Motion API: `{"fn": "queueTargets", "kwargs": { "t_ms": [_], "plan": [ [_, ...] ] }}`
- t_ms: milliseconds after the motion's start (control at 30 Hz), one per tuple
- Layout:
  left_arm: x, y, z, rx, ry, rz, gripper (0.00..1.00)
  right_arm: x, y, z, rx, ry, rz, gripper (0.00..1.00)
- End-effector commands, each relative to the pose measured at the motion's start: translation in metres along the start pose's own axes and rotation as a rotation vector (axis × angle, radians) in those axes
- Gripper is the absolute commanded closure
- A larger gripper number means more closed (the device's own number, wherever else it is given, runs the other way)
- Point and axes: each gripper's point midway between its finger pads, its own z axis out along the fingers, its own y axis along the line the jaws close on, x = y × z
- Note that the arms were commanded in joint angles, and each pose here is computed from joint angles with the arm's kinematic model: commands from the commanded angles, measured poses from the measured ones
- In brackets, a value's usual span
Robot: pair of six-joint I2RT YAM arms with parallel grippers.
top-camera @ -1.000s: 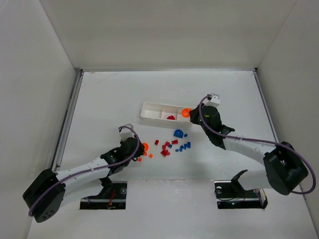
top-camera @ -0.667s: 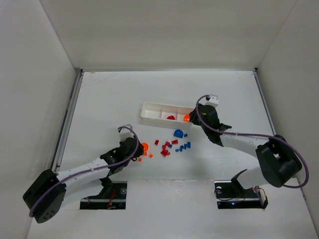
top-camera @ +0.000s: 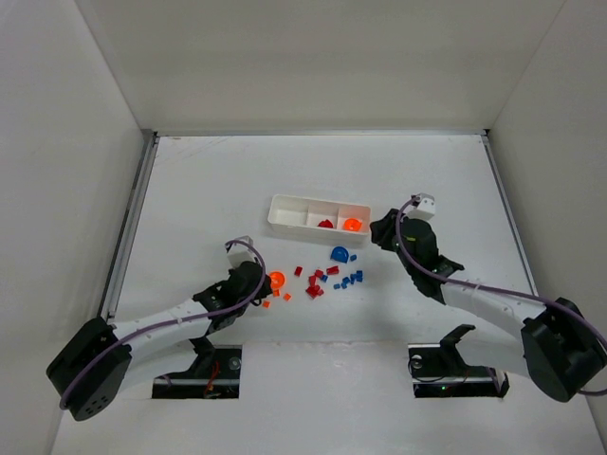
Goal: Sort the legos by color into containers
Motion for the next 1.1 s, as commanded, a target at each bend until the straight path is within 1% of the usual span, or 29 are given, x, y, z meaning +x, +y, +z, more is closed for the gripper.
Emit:
{"fn": "queueTargets", "kwargs": {
  "t_ms": [0, 133, 200, 333, 367, 400, 433, 467, 500, 533, 567, 600, 667, 767, 900, 967, 1033, 1067],
  "plan": [
    [-0.005, -0.006, 0.001, 0.027, -0.03, -0.016, 0.95, -0.011, 0.009, -0.01, -0.047, -0.046, 0.027, 0.54],
    [-0.029, -0.024, -0.007, 0.077, -0.089, -0.033, 0.98, -0.013, 0.007, -0.018, -0.058, -0.059, 0.037, 0.54],
    [-0.048, -0.04, -0.015, 0.115, -0.132, -0.048, 0.98, -0.015, 0.004, -0.025, -0.059, -0.075, 0.044, 0.54],
    [-0.083, -0.078, -0.028, 0.189, -0.195, -0.023, 0.98, -0.018, -0.011, -0.036, -0.048, -0.11, 0.085, 0.55],
    [-0.089, -0.084, -0.028, 0.199, -0.206, -0.023, 0.98, -0.019, -0.021, -0.038, -0.02, -0.123, 0.098, 0.59],
    [-0.1, -0.101, -0.027, 0.225, -0.224, -0.023, 0.98, -0.02, -0.034, -0.038, 0.019, -0.132, 0.12, 0.63],
    [-0.102, -0.105, -0.027, 0.231, -0.224, -0.021, 0.98, -0.02, -0.041, -0.038, 0.038, -0.136, 0.133, 0.66],
    [-0.112, -0.128, -0.022, 0.268, -0.228, -0.011, 0.98, -0.021, -0.052, -0.037, 0.066, -0.138, 0.154, 0.73],
    [-0.114, -0.136, -0.022, 0.284, -0.23, -0.008, 0.98, -0.021, -0.054, -0.037, 0.071, -0.136, 0.159, 0.75],
    [-0.119, -0.155, -0.018, 0.313, -0.236, 0.002, 0.98, -0.02, -0.056, -0.039, 0.067, -0.13, 0.167, 0.79],
    [-0.123, -0.171, -0.012, 0.33, -0.242, 0.016, 0.97, -0.021, -0.057, -0.04, 0.066, -0.136, 0.17, 0.79],
    [-0.125, -0.178, -0.008, 0.334, -0.244, 0.024, 0.97, -0.022, -0.058, -0.04, 0.067, -0.141, 0.176, 0.79],
    [-0.127, -0.203, 0.005, 0.354, -0.233, 0.044, 0.97, -0.022, -0.059, -0.04, 0.066, -0.142, 0.179, 0.79],
    [-0.128, -0.236, 0.029, 0.388, -0.206, 0.06, 0.96, -0.02, -0.058, -0.038, 0.068, -0.132, 0.17, 0.74],
    [-0.126, -0.259, 0.054, 0.392, -0.183, 0.078, 0.96, -0.017, -0.058, -0.035, 0.075, -0.119, 0.168, 0.72],
    [-0.122, -0.262, 0.065, 0.382, -0.171, 0.081, 0.96, -0.019, -0.058, -0.036, 0.075, -0.126, 0.165, 0.7],
    [-0.112, -0.265, 0.089, 0.357, -0.14, 0.085, 0.95, -0.02, -0.056, -0.038, 0.063, -0.132, 0.173, 0.66],
    [-0.107, -0.266, 0.095, 0.353, -0.126, 0.088, 0.93, -0.021, -0.056, -0.038, 0.06, -0.133, 0.173, 0.64]
  ]
}}
